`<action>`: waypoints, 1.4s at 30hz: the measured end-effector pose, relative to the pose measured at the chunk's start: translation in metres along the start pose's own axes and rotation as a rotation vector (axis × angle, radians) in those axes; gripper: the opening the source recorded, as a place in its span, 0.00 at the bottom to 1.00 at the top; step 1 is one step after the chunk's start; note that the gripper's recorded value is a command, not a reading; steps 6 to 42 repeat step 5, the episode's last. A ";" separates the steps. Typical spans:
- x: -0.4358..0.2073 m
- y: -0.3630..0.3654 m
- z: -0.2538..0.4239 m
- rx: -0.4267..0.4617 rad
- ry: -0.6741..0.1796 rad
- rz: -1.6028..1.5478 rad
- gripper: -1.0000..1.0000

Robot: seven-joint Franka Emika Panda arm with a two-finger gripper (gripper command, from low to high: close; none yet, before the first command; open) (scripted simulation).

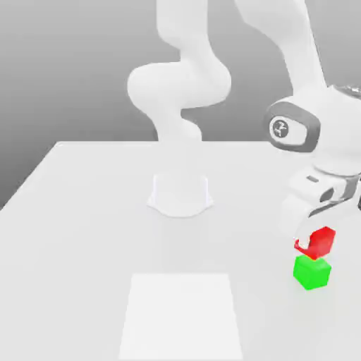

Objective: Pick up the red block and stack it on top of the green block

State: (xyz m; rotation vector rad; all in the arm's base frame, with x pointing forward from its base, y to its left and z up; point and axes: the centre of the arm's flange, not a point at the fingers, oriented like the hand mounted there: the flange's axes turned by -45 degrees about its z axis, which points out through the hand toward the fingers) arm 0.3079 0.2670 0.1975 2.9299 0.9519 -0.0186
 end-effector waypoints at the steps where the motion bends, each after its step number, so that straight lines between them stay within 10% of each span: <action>1: 0.000 -0.001 0.004 0.003 0.001 -0.001 0.00; 42: 0.000 -0.005 0.016 0.030 0.016 -0.002 0.00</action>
